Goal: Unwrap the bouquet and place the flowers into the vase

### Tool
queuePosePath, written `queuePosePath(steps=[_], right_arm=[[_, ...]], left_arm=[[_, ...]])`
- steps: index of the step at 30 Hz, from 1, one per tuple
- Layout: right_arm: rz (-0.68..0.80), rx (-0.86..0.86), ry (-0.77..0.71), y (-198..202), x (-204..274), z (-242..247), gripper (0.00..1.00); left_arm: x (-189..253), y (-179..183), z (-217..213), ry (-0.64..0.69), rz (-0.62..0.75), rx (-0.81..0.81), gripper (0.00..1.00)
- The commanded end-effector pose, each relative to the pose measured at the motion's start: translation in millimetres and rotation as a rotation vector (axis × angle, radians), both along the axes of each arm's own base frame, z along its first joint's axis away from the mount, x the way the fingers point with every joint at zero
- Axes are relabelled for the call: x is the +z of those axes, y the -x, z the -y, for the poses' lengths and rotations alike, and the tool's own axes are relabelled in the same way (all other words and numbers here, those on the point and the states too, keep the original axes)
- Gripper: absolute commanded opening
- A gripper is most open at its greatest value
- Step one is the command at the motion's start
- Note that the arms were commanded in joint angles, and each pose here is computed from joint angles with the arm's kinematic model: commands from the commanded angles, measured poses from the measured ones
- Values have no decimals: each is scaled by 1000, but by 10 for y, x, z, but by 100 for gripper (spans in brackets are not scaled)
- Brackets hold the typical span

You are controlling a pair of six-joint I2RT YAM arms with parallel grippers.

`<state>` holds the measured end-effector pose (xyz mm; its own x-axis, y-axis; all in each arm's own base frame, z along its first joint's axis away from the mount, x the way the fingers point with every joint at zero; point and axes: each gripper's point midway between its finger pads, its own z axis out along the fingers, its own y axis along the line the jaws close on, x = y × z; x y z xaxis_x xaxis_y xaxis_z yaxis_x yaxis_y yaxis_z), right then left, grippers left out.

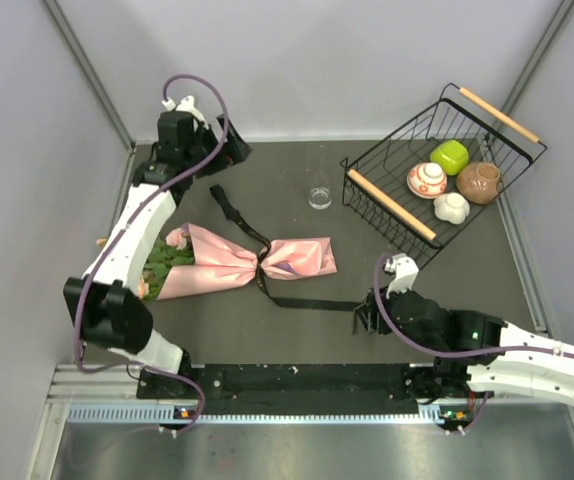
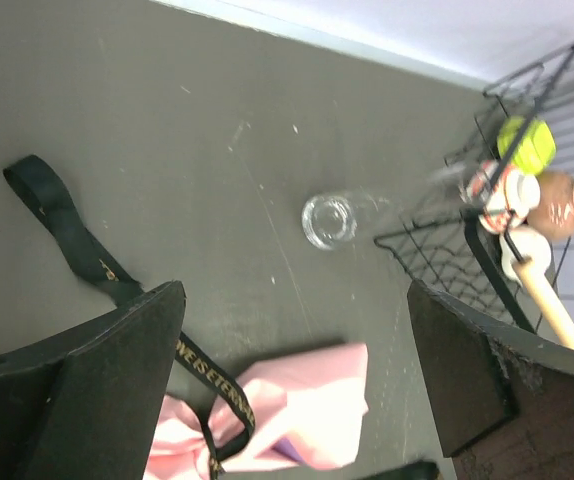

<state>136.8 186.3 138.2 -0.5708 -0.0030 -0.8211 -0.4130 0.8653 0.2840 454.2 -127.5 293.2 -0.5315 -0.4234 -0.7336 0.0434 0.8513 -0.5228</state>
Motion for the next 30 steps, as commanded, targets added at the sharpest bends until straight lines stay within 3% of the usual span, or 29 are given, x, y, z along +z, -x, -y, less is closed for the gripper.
queuePosePath(steps=[1,3,6,7,11,14,15,16,18,24,30], right_arm=[[-27,44,10,27,-47,-125,69],[-52,24,54,-26,-134,-117,75],[-59,30,89,-153,-116,-230,84],[-65,49,97,-176,-112,-297,85],[2,126,123,-427,89,-749,84],[-10,199,107,-668,130,-1265,72],[-5,194,48,-821,325,-1439,61],[-55,249,32,-838,175,-1683,53],[-44,290,-43,-941,357,-2006,41],[-81,298,-83,-1277,149,-2563,40],[-98,295,-34,-1399,-109,-2675,33]], left_arm=[[150,303,28,-85,84,-10,99],[137,445,86,-82,85,-26,99],[14,675,299,-6,89,-114,87],[-226,790,380,11,44,-159,78],[-630,1128,430,11,-13,-185,59],[-1003,1356,314,-14,-66,-155,49],[-1064,1410,262,-27,-69,-140,47],[-1270,1505,200,-51,-115,-129,45],[-1367,1565,82,-80,-134,-79,36],[-1618,1682,3,-72,-187,-36,28],[-1874,1651,-89,-69,-238,29,15]])
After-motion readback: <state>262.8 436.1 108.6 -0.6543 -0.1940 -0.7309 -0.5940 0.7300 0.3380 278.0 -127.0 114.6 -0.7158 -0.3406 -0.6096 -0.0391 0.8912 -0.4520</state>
